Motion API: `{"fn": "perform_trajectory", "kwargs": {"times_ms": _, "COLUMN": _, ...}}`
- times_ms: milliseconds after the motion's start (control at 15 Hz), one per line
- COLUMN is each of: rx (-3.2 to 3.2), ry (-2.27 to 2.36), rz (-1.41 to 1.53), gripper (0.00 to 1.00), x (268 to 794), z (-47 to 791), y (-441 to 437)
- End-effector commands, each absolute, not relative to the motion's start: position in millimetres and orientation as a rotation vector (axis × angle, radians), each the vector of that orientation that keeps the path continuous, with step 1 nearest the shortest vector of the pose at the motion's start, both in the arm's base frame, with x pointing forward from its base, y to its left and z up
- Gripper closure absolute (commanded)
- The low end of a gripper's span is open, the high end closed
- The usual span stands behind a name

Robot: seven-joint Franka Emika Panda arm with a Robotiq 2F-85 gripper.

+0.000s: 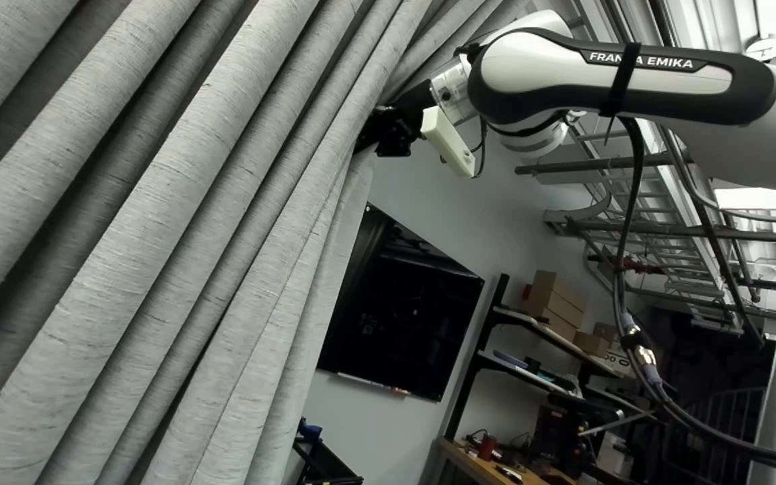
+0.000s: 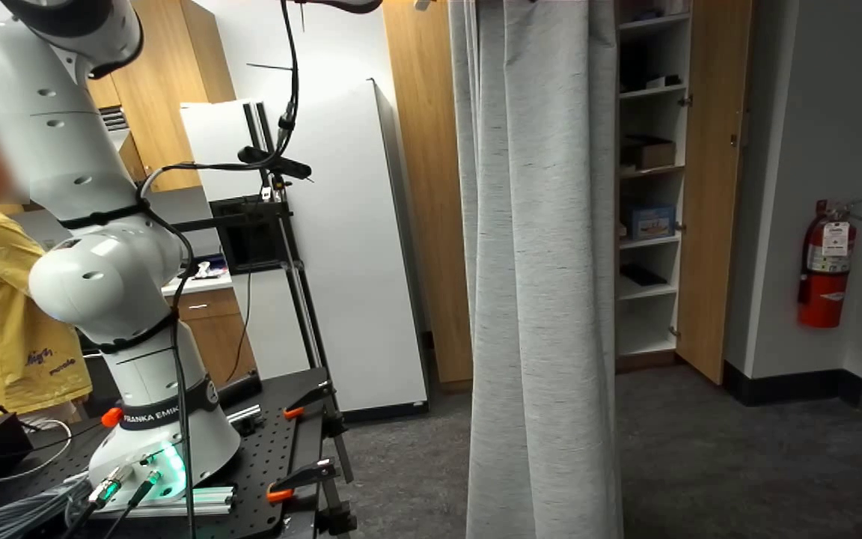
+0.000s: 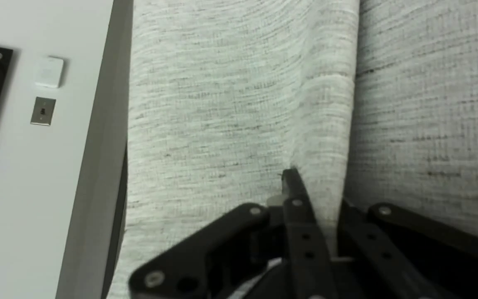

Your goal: Open the curtain.

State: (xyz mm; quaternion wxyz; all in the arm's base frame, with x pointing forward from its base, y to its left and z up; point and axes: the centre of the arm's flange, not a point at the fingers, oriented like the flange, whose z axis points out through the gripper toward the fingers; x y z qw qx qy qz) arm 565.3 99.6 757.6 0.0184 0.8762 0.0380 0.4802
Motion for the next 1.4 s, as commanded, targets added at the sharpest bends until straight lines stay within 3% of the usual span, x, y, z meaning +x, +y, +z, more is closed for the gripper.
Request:
{"fn": "perform_trajectory", "kwargs": {"times_ms": 0, "rx": 2.719, "ry": 0.112, "rz": 1.491, "gripper": 0.99, "x": 565, "z": 759, "y": 97}}
{"fn": "perform_trajectory", "kwargs": {"times_ms": 667, "rx": 2.719, "ry": 0.105, "rz": 1.486, "gripper": 0.99, "x": 566, "z": 758, "y": 94}}
{"fn": "perform_trajectory", "kwargs": {"times_ms": 1000, "rx": 2.749, "ry": 0.320, "rz": 1.370, "gripper": 1.00, "x": 585, "z": 713, "y": 154}}
{"fn": "perform_trajectory", "kwargs": {"times_ms": 1333, "rx": 2.778, "ry": 0.452, "rz": 1.382, "gripper": 1.00, "x": 568, "z": 704, "y": 192}}
